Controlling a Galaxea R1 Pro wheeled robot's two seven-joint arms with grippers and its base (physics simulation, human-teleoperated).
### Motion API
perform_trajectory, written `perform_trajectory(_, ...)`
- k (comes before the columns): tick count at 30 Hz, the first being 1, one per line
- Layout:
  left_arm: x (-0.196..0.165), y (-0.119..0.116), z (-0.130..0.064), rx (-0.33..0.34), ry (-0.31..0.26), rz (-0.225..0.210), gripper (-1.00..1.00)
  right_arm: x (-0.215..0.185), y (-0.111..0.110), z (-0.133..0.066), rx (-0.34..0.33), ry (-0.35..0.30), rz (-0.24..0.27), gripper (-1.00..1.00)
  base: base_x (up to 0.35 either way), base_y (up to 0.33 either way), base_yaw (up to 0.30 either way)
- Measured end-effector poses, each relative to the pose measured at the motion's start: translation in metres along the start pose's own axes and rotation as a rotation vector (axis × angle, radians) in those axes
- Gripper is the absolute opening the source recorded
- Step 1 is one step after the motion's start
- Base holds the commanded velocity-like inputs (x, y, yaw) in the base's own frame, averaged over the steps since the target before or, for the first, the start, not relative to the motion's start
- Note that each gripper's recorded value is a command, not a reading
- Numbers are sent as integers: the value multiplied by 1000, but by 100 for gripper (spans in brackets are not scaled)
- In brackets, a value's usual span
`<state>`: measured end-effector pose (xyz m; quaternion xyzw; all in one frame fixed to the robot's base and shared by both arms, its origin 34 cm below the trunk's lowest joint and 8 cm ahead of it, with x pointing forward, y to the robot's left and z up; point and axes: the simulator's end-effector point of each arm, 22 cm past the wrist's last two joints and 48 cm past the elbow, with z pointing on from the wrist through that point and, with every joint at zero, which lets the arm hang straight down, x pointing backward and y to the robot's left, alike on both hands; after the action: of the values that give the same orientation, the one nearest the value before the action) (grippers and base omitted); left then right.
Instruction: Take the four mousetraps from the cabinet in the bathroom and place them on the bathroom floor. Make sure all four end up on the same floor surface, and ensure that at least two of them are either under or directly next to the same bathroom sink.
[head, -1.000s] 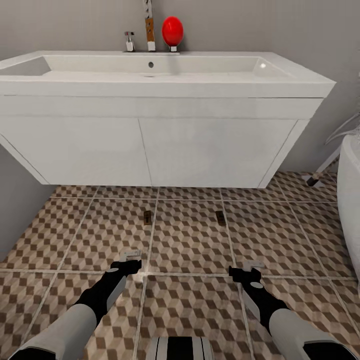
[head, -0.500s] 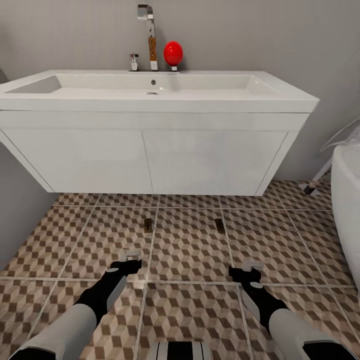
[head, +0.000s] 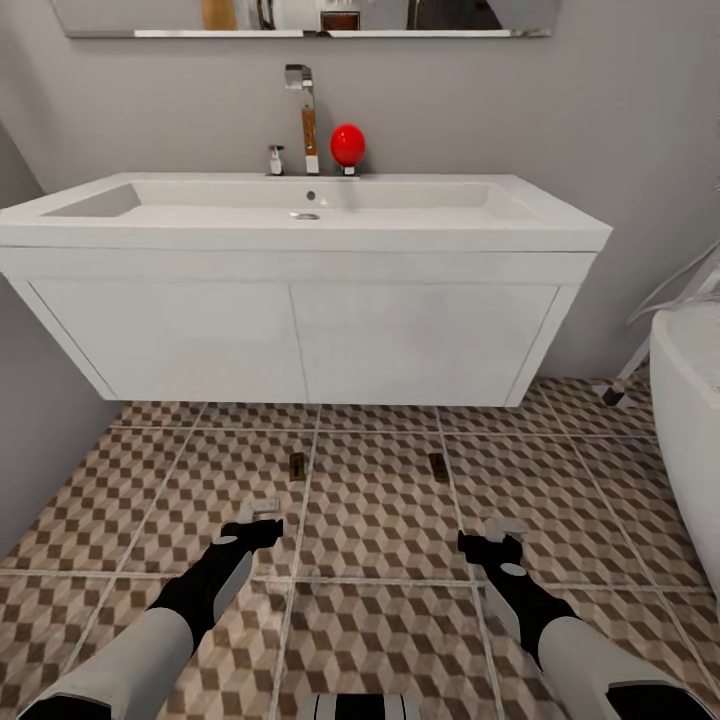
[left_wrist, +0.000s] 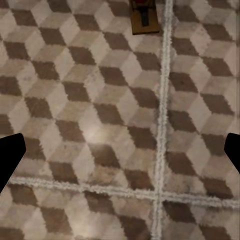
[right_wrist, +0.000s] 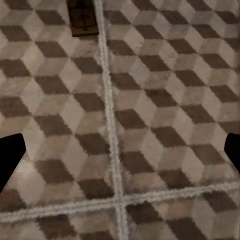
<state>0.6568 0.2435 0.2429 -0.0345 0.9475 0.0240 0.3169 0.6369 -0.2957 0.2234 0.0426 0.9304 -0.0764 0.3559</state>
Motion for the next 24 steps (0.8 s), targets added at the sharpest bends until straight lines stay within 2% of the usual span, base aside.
perform_trajectory(24,-43,2,-32,4,-73,-14,100,-55,-9,-26,5,-94,12,100,0,0,0)
